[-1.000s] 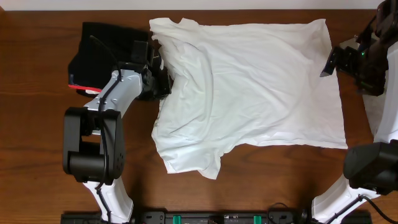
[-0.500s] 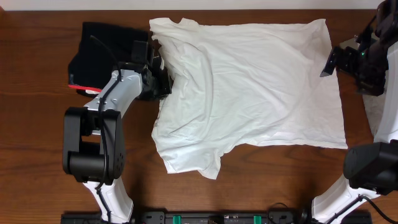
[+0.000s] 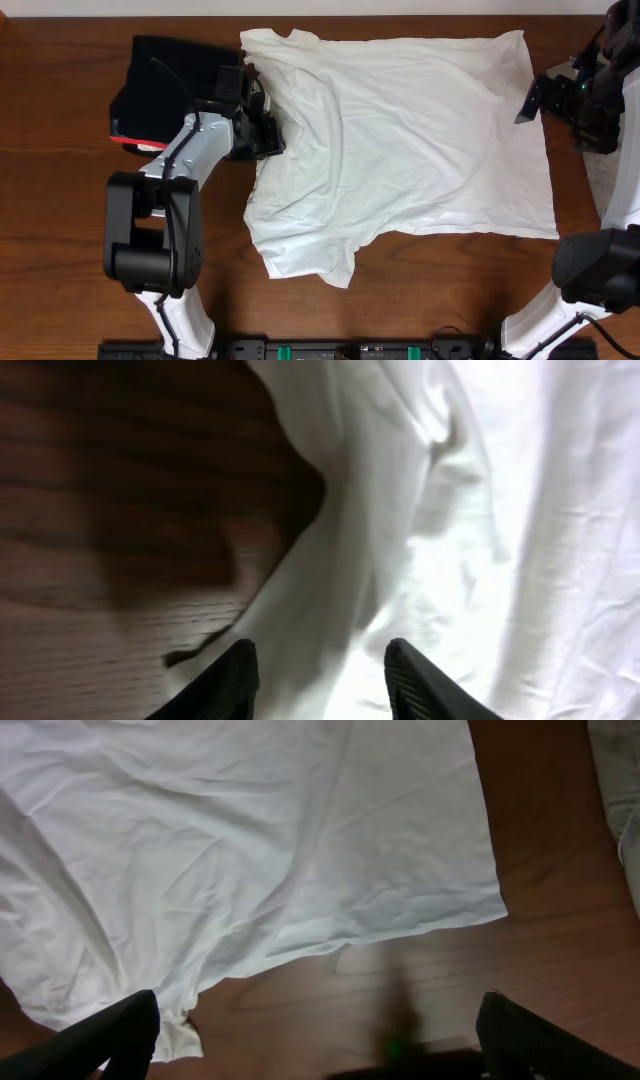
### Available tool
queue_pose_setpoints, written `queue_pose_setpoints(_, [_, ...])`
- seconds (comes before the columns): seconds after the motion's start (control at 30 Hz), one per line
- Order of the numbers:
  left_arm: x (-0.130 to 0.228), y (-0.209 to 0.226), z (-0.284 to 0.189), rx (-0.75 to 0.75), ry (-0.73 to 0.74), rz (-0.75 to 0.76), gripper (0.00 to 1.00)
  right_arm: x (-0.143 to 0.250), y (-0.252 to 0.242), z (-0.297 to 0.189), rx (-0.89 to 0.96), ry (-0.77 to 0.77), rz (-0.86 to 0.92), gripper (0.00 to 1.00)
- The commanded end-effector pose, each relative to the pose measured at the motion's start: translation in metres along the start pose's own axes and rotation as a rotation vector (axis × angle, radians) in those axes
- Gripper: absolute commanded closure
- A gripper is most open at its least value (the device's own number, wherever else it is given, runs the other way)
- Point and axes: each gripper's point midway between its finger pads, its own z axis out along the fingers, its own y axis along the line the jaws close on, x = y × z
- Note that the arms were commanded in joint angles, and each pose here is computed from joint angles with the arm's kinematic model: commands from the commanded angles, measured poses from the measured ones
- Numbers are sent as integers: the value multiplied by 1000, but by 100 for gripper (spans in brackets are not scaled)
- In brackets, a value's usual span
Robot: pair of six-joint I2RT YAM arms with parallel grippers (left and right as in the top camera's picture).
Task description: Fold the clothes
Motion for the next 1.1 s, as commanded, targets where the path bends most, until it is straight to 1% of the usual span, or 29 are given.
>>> queue_pose_setpoints(0.0, [2, -5, 2, 14, 5, 14, 56, 0, -2, 1, 7, 3, -11, 1])
queue_pose_setpoints(0.13, [0, -1, 2, -9, -5, 15, 56, 0, -2, 1, 7, 3, -11, 1])
queue_pose_setpoints(0.23, [-12, 18, -2, -103, -56, 11, 57, 0, -2, 1, 7, 3, -11, 1])
queue_pose_setpoints(0.43, [-26, 30, -10, -78, -93, -42, 57, 0, -2, 1, 7, 2, -11, 1])
queue_pose_setpoints(0.5, [-28, 36, -12, -81, -99, -67, 57, 0, -2, 1, 7, 2, -11, 1])
queue_pose_setpoints(0.63, [-28, 38, -12, -83, -99, -70, 57, 0, -2, 1, 7, 3, -11, 1])
queue_pose_setpoints(0.8, [-21, 33, 0, -83, -74, -54, 57, 0, -2, 1, 7, 3, -11, 1])
queue_pose_setpoints(0.97, [-11, 36, 27, -91, -25, -51, 57, 0, -2, 1, 7, 3, -11, 1])
queue_pose_setpoints(1.07, [-10, 36, 33, -84, -18, -77, 58, 0, -2, 1, 7, 3, -11, 1])
